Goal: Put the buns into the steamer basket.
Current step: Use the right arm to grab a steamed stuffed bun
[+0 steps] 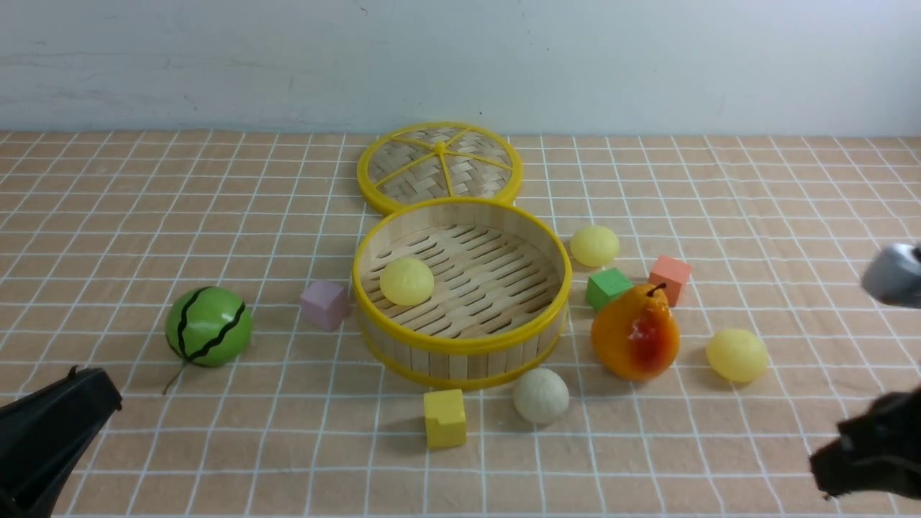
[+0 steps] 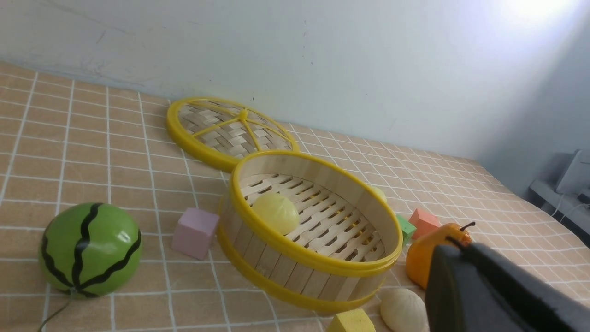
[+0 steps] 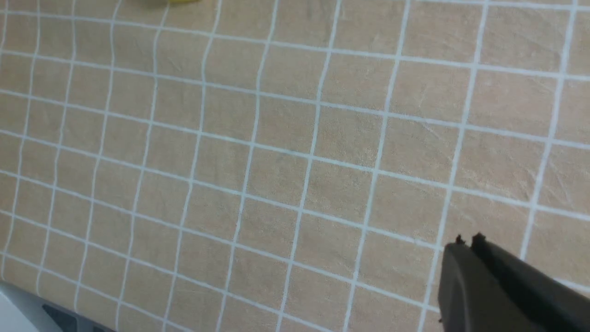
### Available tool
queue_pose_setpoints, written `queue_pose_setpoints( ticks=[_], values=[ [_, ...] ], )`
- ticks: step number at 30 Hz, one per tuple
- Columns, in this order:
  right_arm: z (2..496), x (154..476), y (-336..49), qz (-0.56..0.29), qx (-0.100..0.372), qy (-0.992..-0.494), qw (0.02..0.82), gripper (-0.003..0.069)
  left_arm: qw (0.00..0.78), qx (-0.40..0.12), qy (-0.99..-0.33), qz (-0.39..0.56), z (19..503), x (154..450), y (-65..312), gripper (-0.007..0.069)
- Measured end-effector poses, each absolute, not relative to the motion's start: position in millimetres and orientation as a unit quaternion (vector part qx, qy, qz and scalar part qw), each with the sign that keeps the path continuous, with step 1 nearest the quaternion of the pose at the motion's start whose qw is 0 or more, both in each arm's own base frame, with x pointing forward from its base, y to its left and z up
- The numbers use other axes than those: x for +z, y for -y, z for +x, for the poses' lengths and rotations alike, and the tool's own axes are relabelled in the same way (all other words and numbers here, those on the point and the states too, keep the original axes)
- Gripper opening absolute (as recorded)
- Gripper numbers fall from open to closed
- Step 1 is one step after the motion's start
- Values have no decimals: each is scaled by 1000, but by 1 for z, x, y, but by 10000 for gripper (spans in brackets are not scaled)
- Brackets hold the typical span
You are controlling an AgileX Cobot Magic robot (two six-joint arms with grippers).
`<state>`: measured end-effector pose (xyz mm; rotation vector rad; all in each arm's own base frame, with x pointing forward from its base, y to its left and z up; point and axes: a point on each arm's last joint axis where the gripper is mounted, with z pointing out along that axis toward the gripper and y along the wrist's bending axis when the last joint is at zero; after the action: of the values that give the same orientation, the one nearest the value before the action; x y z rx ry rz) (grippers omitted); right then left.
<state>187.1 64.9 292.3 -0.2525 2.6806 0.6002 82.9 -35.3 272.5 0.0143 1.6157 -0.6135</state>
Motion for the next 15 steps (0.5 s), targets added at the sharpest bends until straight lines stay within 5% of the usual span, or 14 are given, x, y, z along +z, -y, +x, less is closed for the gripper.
queue_pose_setpoints(
  ticks=[7,15],
  values=[
    [233,286,-139,-183,172,-949,190,23,649,-270,-711,6,83,273,35,-2],
    [271,263,-194,-211,106,-951,202,193,649,-270,-711,6,83,273,35,3]
  ],
)
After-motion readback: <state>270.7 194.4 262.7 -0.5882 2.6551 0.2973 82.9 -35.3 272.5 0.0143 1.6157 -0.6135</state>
